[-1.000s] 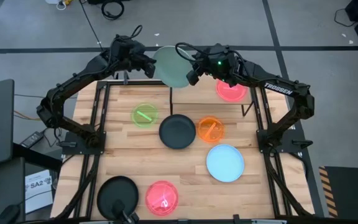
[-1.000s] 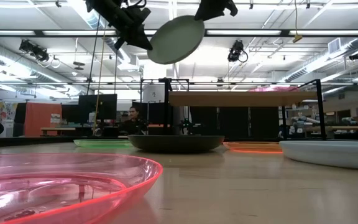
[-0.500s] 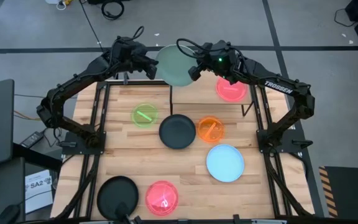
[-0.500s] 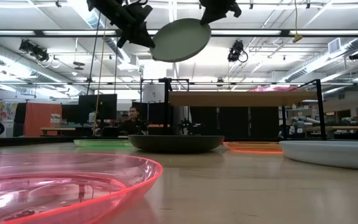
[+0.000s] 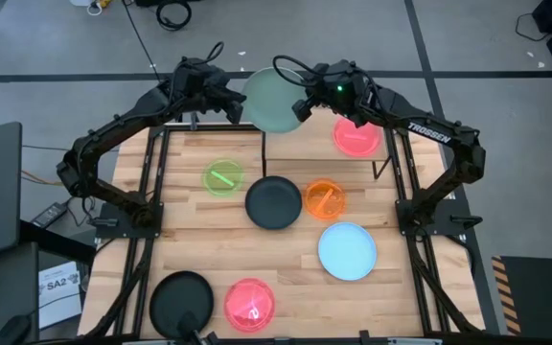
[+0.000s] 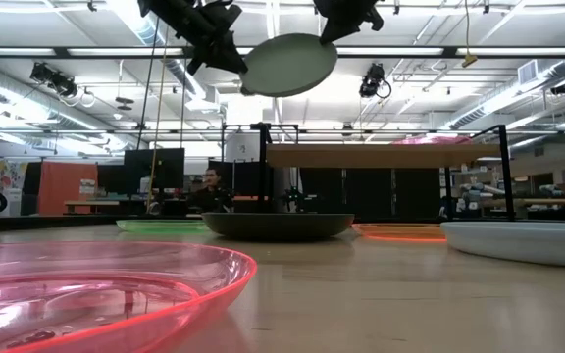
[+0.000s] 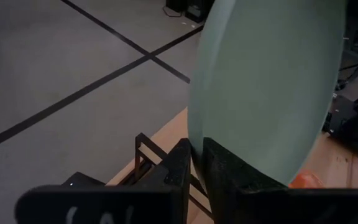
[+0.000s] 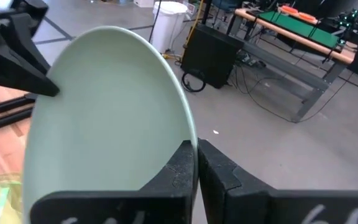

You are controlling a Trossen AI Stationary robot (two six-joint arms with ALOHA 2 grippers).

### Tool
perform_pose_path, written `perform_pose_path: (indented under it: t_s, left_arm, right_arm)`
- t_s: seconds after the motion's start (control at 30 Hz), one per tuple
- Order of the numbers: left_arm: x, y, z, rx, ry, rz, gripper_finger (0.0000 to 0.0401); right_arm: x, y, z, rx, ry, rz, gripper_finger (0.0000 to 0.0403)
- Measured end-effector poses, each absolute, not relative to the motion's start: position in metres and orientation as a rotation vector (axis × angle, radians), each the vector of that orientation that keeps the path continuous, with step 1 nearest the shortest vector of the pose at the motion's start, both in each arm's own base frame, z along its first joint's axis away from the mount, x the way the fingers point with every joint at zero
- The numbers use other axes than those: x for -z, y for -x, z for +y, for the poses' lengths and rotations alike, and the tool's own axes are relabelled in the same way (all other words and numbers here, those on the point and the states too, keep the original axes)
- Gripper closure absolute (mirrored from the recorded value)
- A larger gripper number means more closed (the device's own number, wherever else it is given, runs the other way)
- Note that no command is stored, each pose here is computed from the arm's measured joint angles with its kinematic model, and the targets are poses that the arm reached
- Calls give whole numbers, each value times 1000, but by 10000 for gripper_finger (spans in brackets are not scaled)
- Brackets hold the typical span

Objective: Place and stack plates onto a shelf
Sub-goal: Put the left blue plate on the shelf

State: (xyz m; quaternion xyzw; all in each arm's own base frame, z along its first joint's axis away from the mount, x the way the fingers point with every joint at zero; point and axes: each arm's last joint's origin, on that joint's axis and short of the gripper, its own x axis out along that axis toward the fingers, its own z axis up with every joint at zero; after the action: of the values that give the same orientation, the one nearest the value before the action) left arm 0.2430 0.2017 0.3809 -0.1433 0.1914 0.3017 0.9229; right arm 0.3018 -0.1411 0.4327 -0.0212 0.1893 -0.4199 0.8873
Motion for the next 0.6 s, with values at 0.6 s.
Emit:
perform_pose_path:
  t_s: [0.6]
  left_arm:
    - [-380,-242,202,-625,257,413,277]
  right_arm:
    - [-425,-285,-165,959,1,478,389]
